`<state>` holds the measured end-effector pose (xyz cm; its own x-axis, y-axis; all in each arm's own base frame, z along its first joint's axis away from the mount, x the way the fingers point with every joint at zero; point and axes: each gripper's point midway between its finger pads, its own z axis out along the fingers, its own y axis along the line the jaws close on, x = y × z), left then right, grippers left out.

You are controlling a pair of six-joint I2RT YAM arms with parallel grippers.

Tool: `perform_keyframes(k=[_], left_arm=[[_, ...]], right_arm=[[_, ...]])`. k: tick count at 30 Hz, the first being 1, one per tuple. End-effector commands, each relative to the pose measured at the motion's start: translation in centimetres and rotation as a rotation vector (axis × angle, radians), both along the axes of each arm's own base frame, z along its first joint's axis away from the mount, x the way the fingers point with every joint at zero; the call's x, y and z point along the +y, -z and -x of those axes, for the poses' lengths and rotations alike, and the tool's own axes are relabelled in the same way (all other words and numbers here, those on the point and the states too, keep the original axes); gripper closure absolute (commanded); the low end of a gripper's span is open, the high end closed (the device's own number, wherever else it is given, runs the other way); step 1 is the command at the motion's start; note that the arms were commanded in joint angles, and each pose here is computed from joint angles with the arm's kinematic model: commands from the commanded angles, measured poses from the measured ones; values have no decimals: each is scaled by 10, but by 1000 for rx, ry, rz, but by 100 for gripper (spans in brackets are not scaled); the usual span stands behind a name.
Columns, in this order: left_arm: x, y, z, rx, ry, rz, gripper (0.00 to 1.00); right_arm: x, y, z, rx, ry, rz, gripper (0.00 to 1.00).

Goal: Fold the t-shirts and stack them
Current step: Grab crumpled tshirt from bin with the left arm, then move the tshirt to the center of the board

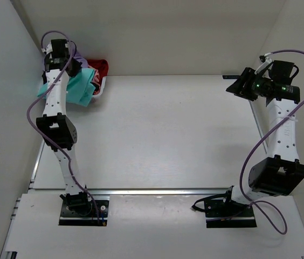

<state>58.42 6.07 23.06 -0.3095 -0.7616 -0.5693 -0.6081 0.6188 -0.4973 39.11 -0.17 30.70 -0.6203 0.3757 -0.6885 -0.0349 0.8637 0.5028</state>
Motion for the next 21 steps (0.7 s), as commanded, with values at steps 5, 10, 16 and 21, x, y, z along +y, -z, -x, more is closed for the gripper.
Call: perform_keyframes(k=[5,10,16,21], left_arm=[[-145,-191,71,-435,451,-83,100],[-236,-266,151,-578,726,-57,100],[-255,-328,221,-784,823,191,100],[-237,-354,244,-838,880,285,100]], right_arm=[[14,-18,21,-141,-78,114,56],[30,1,38,-133,-73,164,59],[15,-3,53,-129,23,206,46],[1,-4,73,-123,100,211,44]])
